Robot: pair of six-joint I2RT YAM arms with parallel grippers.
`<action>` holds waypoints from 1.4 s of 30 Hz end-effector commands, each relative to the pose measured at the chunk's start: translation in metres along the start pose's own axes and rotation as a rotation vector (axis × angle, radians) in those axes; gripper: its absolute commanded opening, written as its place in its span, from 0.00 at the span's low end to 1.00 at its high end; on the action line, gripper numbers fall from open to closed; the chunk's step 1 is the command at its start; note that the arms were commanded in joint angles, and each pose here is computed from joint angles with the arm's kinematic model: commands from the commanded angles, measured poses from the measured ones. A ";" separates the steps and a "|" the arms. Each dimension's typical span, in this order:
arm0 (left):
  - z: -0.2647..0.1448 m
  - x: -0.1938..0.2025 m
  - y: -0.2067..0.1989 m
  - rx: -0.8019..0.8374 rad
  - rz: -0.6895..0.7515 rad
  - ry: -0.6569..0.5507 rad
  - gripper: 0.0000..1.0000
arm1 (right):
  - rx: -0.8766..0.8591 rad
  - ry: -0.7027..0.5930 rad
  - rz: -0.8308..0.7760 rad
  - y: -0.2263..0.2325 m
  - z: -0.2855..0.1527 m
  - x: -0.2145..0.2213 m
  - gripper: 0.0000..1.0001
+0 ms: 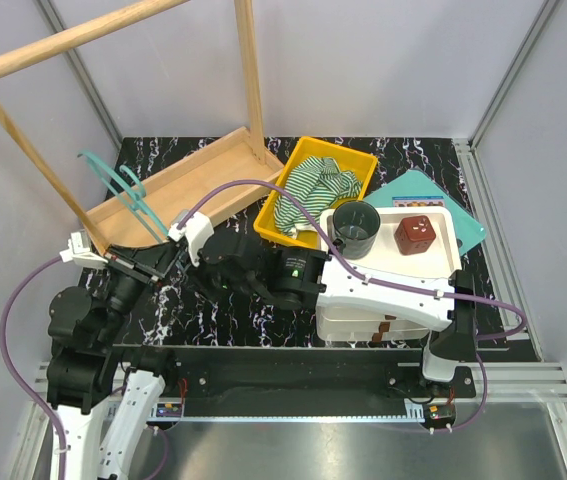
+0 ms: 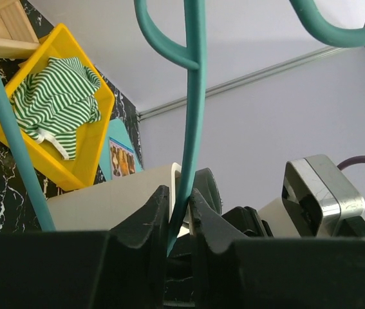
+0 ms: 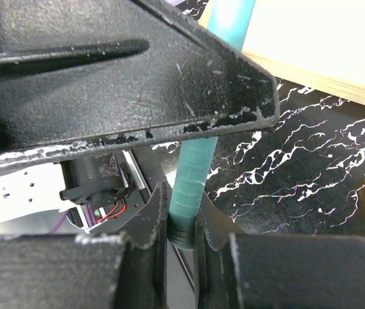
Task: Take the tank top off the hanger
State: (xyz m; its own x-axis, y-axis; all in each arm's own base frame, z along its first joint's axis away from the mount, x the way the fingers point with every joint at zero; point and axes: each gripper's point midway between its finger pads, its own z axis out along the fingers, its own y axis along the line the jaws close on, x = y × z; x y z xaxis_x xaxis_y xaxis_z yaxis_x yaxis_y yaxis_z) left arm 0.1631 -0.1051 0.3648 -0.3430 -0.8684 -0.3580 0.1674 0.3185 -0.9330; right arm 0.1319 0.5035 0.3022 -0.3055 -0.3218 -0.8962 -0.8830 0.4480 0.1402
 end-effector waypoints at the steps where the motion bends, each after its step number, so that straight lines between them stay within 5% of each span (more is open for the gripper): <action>1: 0.007 0.013 0.004 0.007 -0.017 0.079 0.18 | -0.010 -0.186 0.056 0.001 -0.034 -0.059 0.00; 9: 0.013 0.024 0.012 -0.002 -0.032 0.137 0.18 | 0.006 -0.196 0.092 -0.005 -0.037 -0.063 0.00; 12: 0.015 0.025 0.013 0.003 -0.020 0.149 0.00 | 0.003 -0.198 0.114 -0.006 -0.037 -0.064 0.00; 14: 0.018 0.025 0.015 -0.008 -0.012 0.152 0.00 | -0.004 -0.190 0.123 -0.004 -0.037 -0.062 0.00; 20: 0.043 0.026 0.017 -0.025 -0.037 0.204 0.00 | 0.013 -0.206 0.155 -0.010 -0.063 -0.066 0.41; 21: 0.047 0.025 0.016 -0.023 -0.044 0.207 0.00 | 0.025 -0.201 0.161 -0.013 -0.067 -0.062 0.62; 24: 0.068 0.012 0.001 0.017 -0.039 0.176 0.00 | 0.076 -0.227 0.172 -0.027 -0.091 -0.064 0.79; 35: 0.157 -0.039 -0.050 0.145 -0.053 0.125 0.00 | 0.223 -0.342 0.207 -0.074 -0.195 -0.063 0.86; 42: 0.195 -0.077 -0.127 0.435 0.006 0.110 0.00 | 0.241 -0.349 0.217 -0.082 -0.215 -0.054 0.86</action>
State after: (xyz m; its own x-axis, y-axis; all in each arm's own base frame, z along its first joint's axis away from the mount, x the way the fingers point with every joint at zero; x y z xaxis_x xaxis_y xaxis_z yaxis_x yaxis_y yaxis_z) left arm 0.3598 -0.1465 0.4191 -0.4743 -0.8356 -0.2770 0.2005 0.2038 -0.9582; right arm 0.1388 0.3119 0.4403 -0.2937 0.0928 -0.9514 -0.7253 0.6266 0.2851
